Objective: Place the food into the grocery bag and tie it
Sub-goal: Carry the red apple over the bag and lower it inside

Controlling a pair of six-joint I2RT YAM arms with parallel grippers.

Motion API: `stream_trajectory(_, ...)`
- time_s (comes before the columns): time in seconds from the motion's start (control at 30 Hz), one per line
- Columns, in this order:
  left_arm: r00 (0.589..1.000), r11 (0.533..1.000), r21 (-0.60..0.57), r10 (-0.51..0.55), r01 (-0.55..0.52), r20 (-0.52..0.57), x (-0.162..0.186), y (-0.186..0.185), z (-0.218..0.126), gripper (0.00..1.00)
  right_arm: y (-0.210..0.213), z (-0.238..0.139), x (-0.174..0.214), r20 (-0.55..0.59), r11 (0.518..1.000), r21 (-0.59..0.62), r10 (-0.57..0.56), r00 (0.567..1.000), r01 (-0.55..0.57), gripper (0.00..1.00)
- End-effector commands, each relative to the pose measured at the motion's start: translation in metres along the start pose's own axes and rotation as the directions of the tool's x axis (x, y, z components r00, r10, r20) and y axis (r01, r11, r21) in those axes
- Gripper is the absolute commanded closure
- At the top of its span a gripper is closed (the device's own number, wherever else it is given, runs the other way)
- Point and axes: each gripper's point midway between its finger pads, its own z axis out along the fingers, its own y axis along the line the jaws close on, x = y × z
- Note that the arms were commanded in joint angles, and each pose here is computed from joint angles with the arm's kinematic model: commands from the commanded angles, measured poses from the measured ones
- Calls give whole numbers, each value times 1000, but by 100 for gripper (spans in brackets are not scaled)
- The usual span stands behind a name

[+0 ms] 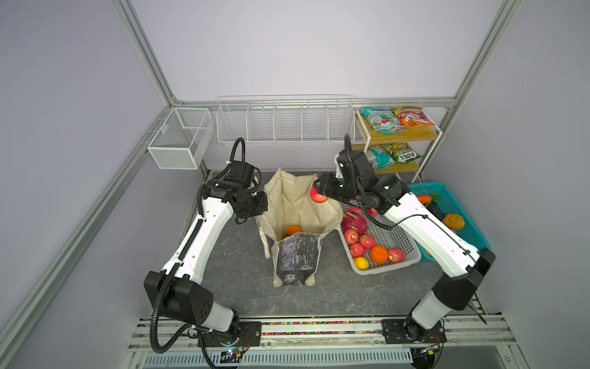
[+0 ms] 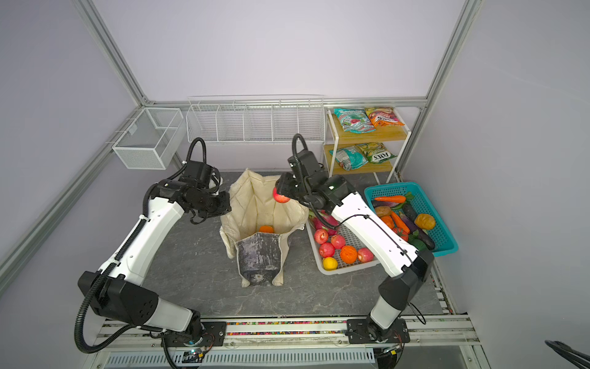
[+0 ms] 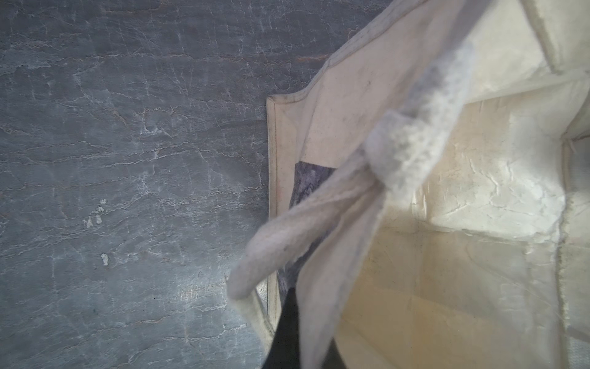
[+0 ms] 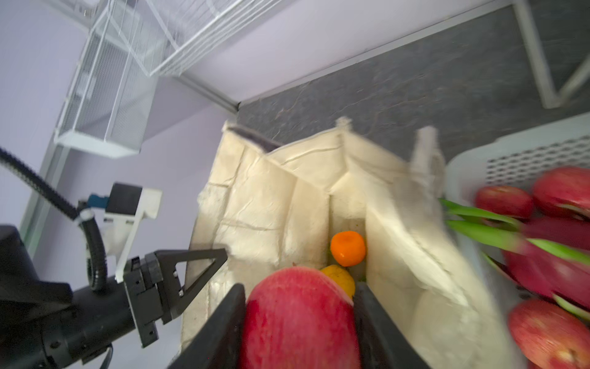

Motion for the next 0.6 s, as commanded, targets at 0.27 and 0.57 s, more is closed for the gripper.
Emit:
stream_trajectory(0.27,1000,1000,25,-7,6,28,-13,-9,-6,100,24,104,79,-210,962,-51,-274,938,269,54)
stream_trajectory(0.57,999,1000,25,-18,17,42,-17,-10,-9,100,-8,159,116,-313,946,-6,-310,898,325,54)
